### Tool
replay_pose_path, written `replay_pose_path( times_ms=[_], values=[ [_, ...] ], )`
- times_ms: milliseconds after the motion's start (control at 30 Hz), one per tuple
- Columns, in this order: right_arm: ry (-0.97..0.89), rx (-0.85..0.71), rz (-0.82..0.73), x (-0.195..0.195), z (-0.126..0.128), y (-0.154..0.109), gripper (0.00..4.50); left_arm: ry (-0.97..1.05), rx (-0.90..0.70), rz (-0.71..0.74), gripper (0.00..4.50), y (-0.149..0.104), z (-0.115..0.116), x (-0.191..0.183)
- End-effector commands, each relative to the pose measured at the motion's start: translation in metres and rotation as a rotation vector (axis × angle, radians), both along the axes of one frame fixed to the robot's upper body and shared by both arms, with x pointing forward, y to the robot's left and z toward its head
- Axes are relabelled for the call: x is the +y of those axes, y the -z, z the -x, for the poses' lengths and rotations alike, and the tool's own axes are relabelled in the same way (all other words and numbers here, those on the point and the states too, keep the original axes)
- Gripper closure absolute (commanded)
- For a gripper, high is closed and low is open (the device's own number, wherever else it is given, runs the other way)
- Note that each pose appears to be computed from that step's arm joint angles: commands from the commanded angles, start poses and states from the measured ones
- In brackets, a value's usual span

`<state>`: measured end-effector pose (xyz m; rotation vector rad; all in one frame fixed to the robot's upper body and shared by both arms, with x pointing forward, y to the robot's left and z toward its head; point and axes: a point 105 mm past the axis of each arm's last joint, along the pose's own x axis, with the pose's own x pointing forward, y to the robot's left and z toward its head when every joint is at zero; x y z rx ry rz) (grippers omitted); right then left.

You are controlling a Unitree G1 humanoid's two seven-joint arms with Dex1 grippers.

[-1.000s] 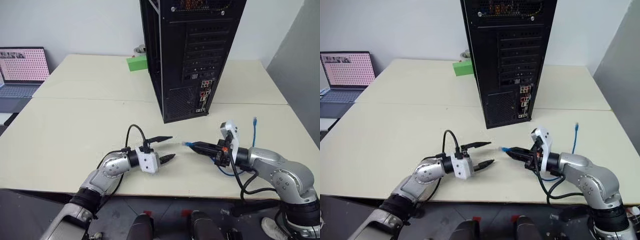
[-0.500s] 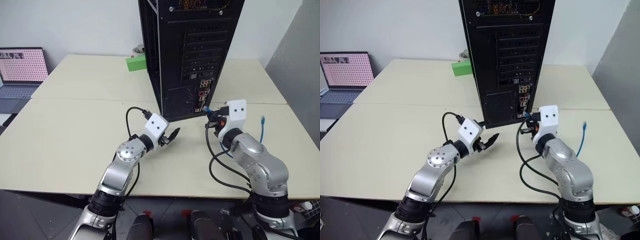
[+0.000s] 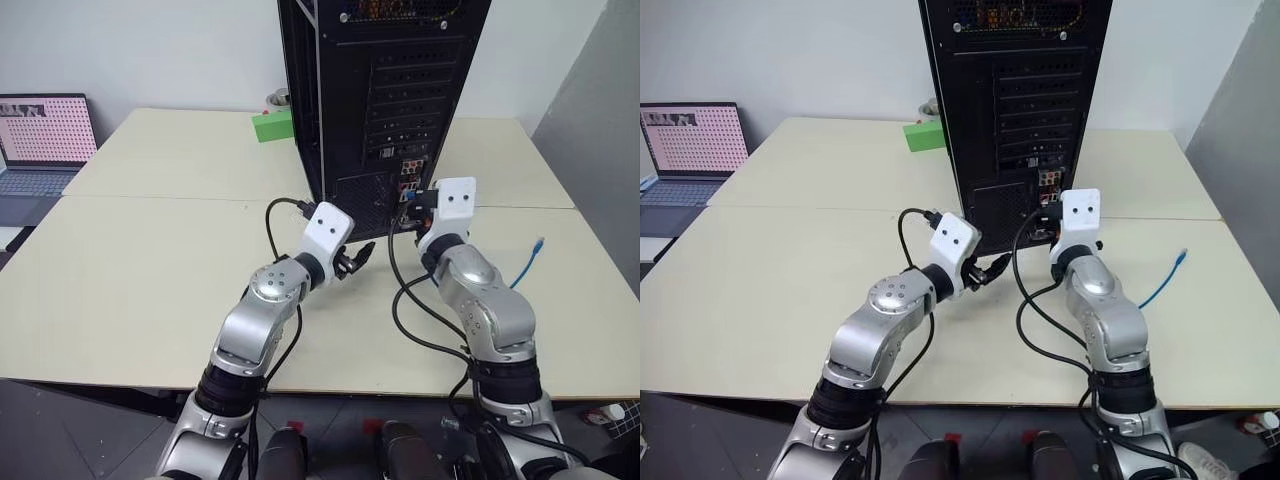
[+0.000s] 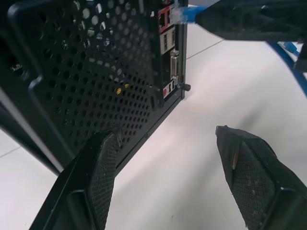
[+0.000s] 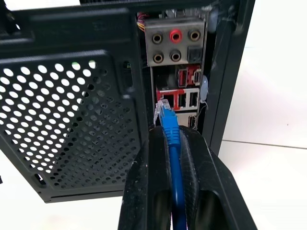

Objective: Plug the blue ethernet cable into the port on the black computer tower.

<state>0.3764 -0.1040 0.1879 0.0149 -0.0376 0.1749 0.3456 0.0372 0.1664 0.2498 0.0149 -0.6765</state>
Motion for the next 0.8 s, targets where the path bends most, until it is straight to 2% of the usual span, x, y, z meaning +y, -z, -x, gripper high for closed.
replay_pose_path(
  times_ms=[33, 800],
  values=[
    [-0.008, -0.081, -0.015, 0.002, 0.000, -0.022, 4.50, 0.002, -0.075, 0.011, 1.15, -0.019, 0.002, -0.002],
    [0.010, -0.094, -0.004, 0.000, -0.014, -0.021, 4.50, 0.001, -0.096, -0.007, 1.15, -0.018, 0.002, -0.002]
  ],
)
